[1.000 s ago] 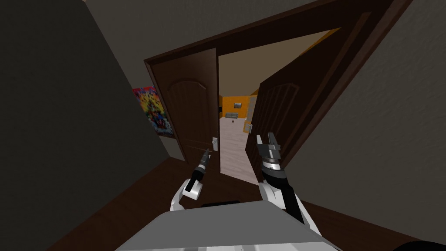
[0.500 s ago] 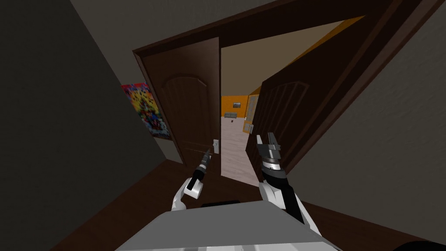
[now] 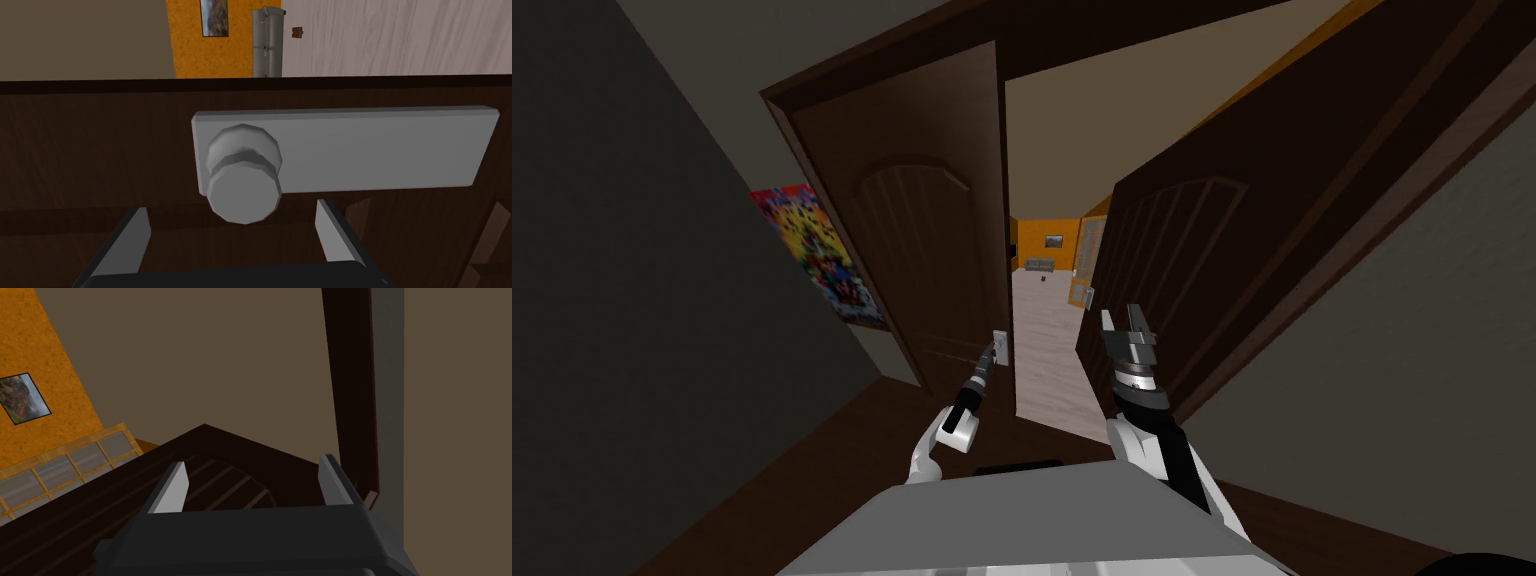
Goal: Push the door open
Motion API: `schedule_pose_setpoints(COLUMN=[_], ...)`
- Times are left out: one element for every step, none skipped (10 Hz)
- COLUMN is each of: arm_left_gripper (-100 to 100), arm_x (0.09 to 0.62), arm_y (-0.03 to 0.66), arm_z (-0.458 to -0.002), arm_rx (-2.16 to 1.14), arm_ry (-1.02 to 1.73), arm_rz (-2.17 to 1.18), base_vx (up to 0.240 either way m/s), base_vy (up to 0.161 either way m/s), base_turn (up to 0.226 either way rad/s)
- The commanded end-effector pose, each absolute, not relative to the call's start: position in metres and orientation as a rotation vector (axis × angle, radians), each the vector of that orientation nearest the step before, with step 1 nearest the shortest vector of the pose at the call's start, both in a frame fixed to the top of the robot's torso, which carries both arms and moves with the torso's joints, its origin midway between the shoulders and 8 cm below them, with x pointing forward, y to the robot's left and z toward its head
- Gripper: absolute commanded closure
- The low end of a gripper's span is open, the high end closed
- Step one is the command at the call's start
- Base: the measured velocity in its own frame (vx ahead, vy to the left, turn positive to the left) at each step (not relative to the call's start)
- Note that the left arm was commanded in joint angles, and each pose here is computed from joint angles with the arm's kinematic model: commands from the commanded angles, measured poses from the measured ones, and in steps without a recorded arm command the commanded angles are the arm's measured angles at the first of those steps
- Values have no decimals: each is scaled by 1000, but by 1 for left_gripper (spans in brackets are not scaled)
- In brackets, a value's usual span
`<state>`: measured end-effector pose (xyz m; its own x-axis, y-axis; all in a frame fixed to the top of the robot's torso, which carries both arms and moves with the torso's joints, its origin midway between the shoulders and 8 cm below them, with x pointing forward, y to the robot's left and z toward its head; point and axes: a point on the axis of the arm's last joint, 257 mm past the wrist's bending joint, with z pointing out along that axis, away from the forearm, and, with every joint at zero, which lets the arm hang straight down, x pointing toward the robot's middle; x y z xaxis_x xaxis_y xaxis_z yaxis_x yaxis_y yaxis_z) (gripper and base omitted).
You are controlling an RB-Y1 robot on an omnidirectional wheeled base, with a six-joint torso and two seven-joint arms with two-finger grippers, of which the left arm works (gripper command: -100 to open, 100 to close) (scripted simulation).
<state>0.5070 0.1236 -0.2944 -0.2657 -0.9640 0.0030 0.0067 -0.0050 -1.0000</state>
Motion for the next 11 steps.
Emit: schedule_pose_setpoints(arm_left_gripper=[-100, -100, -100, 100, 100, 100, 100, 100, 100, 100, 100], arm_x=[510, 511, 510, 510, 510, 510, 510, 510, 510, 515, 515], arm_y=[125, 125, 125, 125, 125, 125, 125, 125, 125, 130, 132], arm_z=[-295, -296, -296, -296, -296, -296, -296, -296, -296, -292, -292], arm_rx=[-1072, -1075, -1073, -1073, -1073, -1073, -1073, -1073, -1073, -1071, -1073], arm_ry=[1395, 1393, 1394, 1394, 1394, 1394, 1394, 1394, 1394, 1382, 1380], arm_rz=[-1408, -1406, -1407, -1407, -1407, -1407, -1407, -1407, -1407, -1400, -1397], base_vx=[206, 203, 89, -11, -24, -13, 0, 0, 0, 93, 125], base_vy=[-40, -34, -14, 2, 7, 5, 0, 0, 0, -29, -68], base_turn=[-30, -31, -2, 6, -14, -13, 0, 0, 0, 21, 33])
